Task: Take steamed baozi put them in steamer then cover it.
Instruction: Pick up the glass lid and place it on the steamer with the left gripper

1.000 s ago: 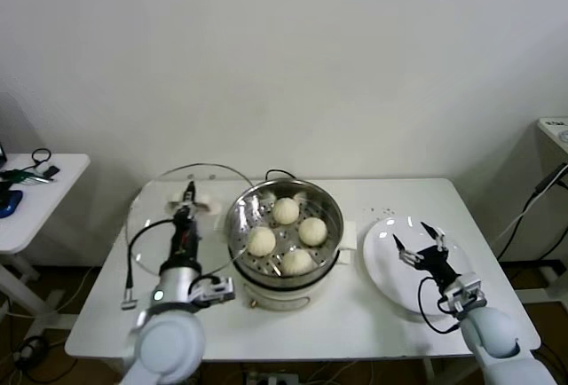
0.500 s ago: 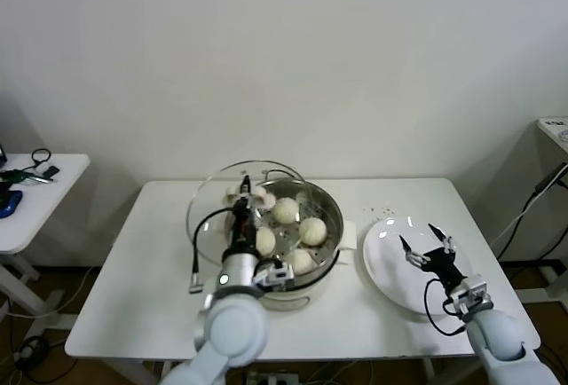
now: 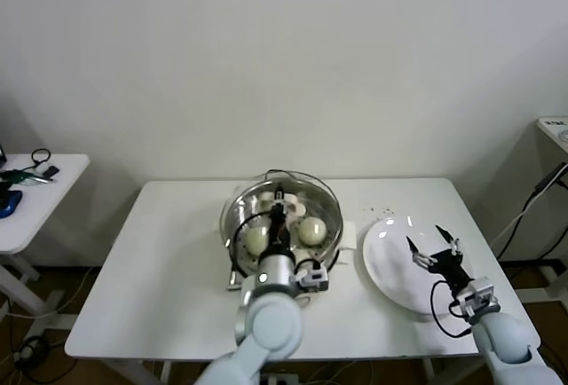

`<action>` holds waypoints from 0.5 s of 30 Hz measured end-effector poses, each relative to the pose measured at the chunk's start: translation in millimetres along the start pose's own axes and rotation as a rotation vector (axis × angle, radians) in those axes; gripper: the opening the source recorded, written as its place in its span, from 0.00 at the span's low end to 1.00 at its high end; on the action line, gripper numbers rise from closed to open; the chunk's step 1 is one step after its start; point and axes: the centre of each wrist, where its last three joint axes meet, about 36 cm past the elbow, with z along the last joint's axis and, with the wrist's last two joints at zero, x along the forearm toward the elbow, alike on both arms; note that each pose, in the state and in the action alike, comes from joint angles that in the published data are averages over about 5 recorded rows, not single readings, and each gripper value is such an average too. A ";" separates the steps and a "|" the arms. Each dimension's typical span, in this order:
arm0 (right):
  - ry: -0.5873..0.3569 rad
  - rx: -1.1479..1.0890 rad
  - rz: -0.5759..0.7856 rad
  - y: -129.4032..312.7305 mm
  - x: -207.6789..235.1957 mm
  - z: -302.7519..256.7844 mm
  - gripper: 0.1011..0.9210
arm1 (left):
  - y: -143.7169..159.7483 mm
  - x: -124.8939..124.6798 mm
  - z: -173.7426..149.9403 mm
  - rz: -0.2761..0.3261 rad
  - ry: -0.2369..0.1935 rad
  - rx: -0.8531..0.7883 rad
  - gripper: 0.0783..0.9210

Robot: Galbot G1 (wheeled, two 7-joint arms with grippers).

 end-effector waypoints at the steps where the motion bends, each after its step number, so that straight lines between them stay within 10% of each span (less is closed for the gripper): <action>1: 0.000 0.001 0.001 -0.4 0.1 -0.1 0.88 | -1.8 -1.1 -1.4 0.003 -0.001 -0.004 0.08; 15: 0.005 0.013 0.014 -9.2 6.2 3.5 0.88 | -14.5 -14.8 -12.2 0.030 -0.004 -0.049 0.08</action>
